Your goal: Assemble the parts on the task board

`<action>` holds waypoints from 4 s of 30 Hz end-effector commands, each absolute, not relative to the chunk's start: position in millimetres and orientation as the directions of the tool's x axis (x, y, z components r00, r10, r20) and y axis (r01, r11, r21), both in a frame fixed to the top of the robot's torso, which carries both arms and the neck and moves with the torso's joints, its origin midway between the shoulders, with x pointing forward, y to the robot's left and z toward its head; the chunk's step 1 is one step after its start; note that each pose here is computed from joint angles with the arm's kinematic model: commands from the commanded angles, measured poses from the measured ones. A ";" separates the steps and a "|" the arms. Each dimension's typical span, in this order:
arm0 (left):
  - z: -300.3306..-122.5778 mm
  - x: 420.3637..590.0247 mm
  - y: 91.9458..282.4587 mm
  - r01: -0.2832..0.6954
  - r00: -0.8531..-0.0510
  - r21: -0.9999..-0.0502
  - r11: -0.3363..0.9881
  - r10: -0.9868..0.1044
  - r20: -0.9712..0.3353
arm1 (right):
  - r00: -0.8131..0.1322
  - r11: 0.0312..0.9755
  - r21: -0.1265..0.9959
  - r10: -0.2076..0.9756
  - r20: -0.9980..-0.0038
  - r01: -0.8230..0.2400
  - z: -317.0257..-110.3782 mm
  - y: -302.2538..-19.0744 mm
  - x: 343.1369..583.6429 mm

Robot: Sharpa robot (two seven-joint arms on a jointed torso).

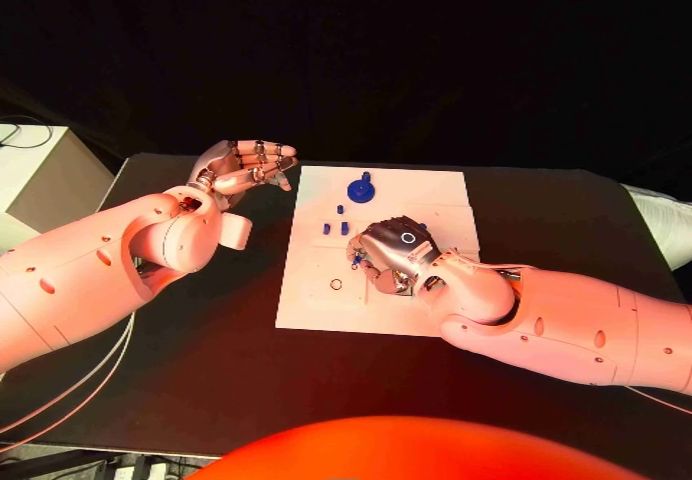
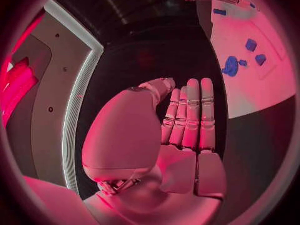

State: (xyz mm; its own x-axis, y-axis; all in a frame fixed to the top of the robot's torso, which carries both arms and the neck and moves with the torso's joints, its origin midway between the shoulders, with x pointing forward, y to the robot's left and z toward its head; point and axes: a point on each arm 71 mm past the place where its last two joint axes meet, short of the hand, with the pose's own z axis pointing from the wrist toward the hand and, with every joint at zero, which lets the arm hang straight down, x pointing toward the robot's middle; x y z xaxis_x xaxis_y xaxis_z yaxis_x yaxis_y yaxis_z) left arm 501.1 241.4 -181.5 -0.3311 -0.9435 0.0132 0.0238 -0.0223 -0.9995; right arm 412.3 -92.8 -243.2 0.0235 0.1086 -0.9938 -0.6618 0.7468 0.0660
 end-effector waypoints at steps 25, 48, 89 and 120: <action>-181.2 501.1 240.3 0.028 -0.335 -0.999 -0.033 -0.942 0.022 | 0.005 0.744 0.053 0.076 -0.997 -0.666 -249.6 -89.2 412.3; -182.1 501.4 239.9 0.022 -0.339 -0.999 -0.032 -0.941 0.023 | -0.025 0.751 0.034 0.024 -0.999 -0.659 -259.6 -83.5 415.7; -183.4 502.0 240.1 0.012 -0.342 -0.999 -0.029 -0.940 0.023 | -0.009 0.782 0.042 0.046 -0.999 -0.622 -260.5 -89.1 419.1; -184.1 501.4 244.7 0.010 -0.335 -1.000 -0.024 -0.942 0.020 | -0.062 0.843 0.070 0.043 -0.997 -0.533 -202.1 -156.2 447.2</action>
